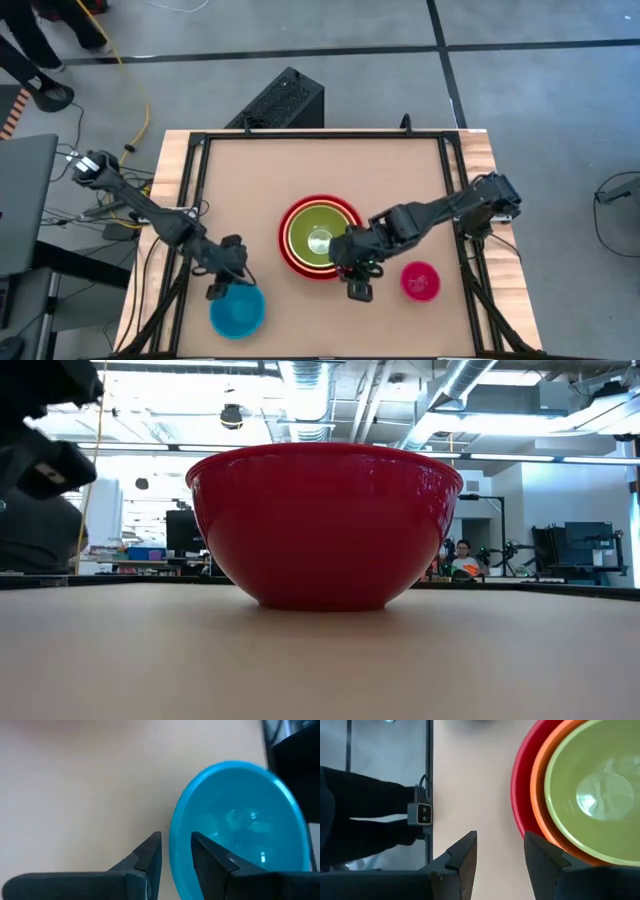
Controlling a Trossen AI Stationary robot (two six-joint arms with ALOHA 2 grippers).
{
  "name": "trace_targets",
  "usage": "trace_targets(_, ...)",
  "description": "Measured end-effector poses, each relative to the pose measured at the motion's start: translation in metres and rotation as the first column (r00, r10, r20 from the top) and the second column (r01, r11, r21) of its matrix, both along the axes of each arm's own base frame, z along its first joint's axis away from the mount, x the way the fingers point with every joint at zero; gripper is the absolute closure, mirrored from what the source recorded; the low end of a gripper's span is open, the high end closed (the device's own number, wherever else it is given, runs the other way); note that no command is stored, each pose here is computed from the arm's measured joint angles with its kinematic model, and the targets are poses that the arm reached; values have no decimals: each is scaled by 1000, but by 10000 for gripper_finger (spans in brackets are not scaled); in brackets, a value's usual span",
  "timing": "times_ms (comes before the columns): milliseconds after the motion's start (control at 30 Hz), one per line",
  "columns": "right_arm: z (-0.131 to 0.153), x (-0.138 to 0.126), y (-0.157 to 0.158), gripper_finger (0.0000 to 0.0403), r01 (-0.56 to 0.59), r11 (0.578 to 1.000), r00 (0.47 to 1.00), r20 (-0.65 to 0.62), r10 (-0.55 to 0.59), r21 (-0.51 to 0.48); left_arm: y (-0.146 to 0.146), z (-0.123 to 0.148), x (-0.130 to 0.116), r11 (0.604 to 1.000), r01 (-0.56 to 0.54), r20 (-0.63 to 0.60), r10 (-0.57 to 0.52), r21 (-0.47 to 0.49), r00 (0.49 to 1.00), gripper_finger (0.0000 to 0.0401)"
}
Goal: Nest bowls inside each other
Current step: Stack the blue bowl on top of the green bowl
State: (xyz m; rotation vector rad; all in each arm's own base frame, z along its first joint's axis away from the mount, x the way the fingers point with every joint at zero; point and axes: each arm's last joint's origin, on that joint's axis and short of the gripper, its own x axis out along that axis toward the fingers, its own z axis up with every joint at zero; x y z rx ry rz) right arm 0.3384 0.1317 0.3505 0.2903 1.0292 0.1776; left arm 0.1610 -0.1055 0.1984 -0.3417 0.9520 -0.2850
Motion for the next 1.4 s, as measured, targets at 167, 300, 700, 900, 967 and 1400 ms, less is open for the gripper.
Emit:
trace_targets(167,0,-2,5,237,-22,1000,1000,5,22,-9,-8,-13,5,1000,12,-61,-10,26,998,308)
trace_targets(300,0,-2,5,237,-35,999,999,9,36,-18,-11,-22,8,999,26,-107,-22,37,994,308)
trace_targets(700,0,4,-9,237,-1,1000,1000,12,1,-23,-13,-23,8,999,26,-156,-32,-36,987,390)
trace_targets(900,0,8,-20,237,9,999,1000,24,-8,-35,-15,5,19,998,16,-97,-22,-58,995,396)
trace_targets(967,1,10,-25,237,15,999,999,39,-14,-37,-11,27,26,999,26,-56,-28,-25,998,396)
trace_targets(1400,20,43,-79,237,315,929,905,235,-355,191,56,164,46,779,-563,261,503,277,824,398)
